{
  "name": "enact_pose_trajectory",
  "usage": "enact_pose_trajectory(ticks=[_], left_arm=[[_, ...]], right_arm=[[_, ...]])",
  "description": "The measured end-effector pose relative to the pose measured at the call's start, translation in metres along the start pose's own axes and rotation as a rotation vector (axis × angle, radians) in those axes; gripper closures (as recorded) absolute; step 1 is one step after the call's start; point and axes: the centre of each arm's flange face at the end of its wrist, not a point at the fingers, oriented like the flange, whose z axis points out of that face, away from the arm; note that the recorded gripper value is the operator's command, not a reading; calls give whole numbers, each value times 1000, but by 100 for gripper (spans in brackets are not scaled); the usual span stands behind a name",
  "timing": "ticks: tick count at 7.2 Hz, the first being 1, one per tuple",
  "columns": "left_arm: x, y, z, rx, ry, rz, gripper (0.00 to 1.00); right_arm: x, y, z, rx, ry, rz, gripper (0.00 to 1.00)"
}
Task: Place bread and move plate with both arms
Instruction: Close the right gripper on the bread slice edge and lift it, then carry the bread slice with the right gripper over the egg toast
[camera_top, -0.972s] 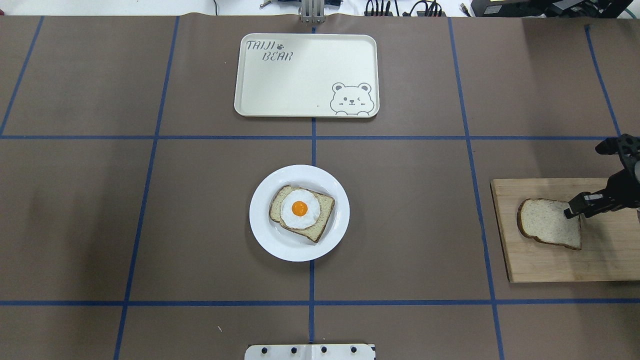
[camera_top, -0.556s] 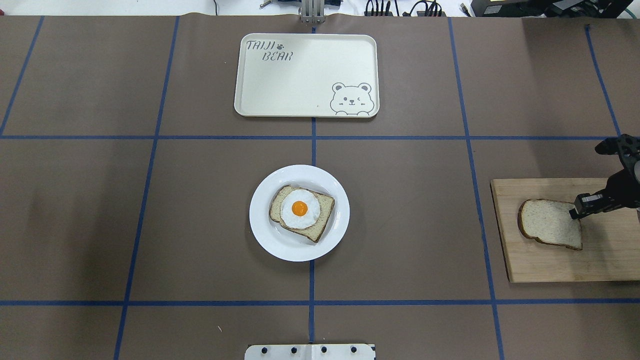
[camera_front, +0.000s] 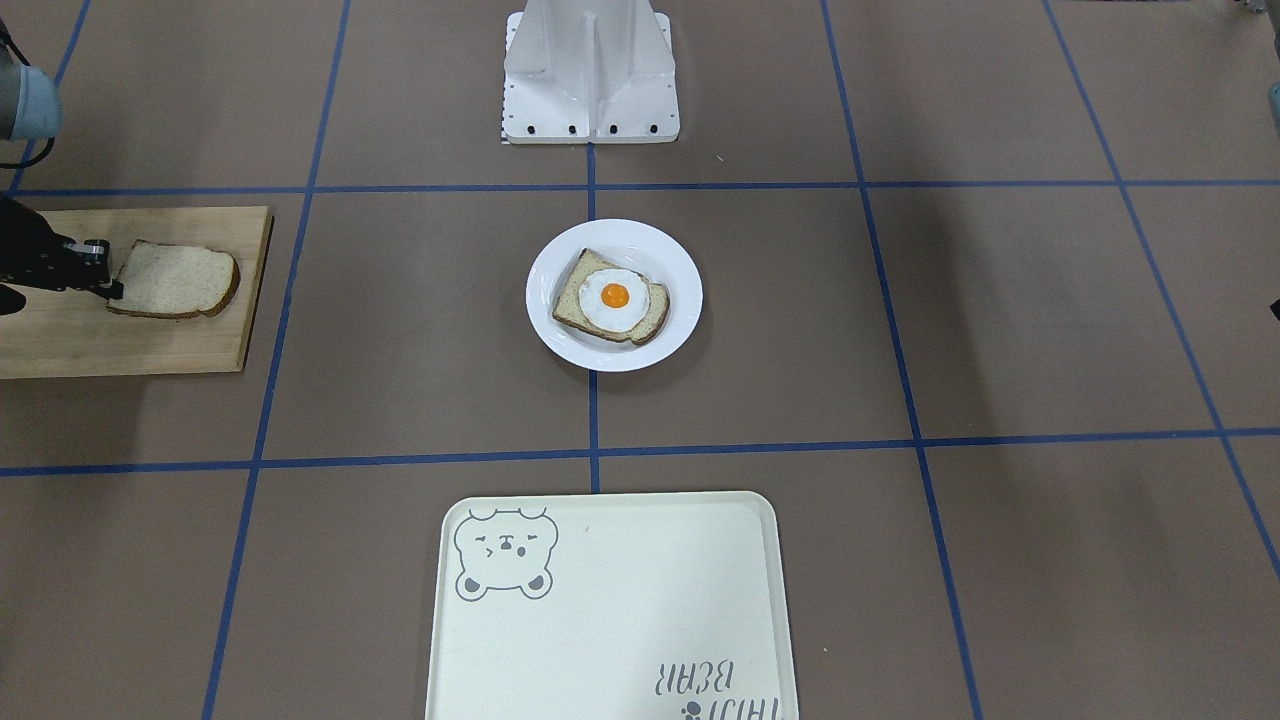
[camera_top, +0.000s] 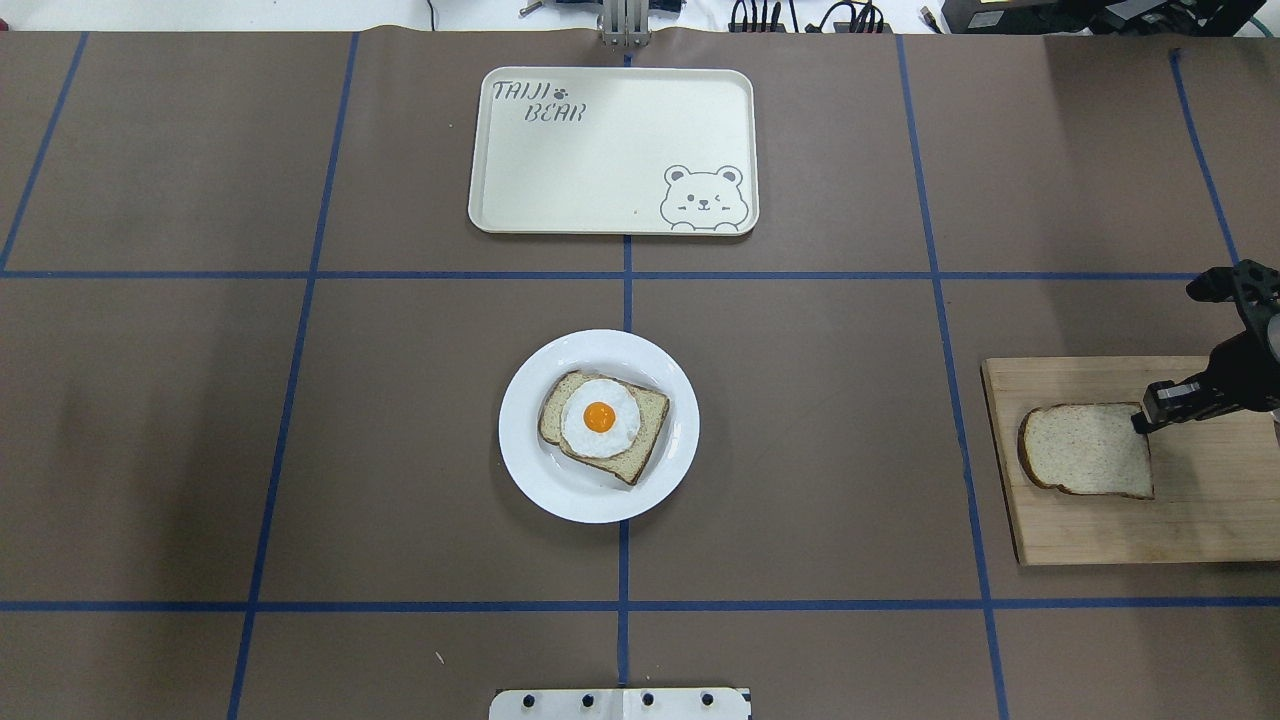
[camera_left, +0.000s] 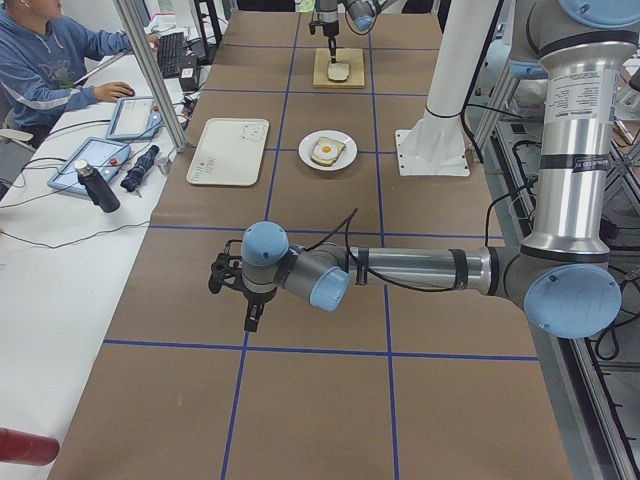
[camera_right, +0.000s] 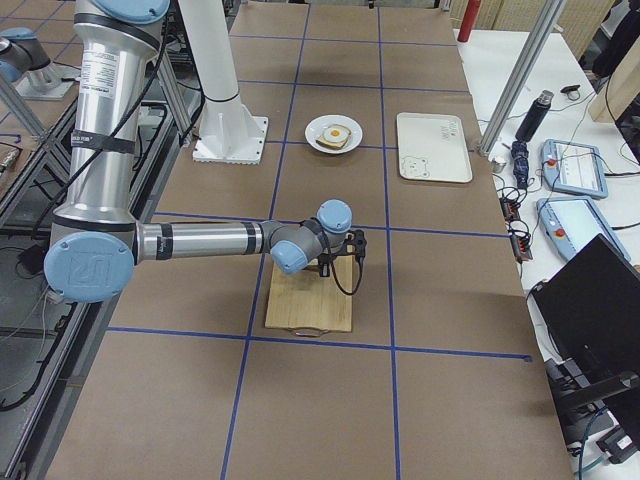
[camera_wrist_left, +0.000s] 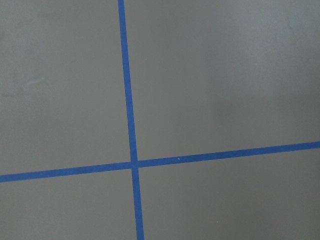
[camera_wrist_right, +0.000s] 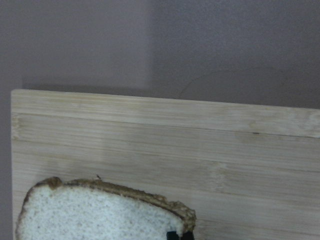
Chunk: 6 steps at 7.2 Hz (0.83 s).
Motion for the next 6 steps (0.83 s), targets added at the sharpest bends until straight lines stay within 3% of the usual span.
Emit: enact_pose_trajectory(ticks=[3, 6], left_arm=[[0, 0, 0, 0, 1, 0, 1], [1, -1, -1, 2, 1, 2, 1]], right_arm=[[-15, -12, -46, 3, -144, 20, 100], [-93, -67, -82, 15, -265, 107, 100]])
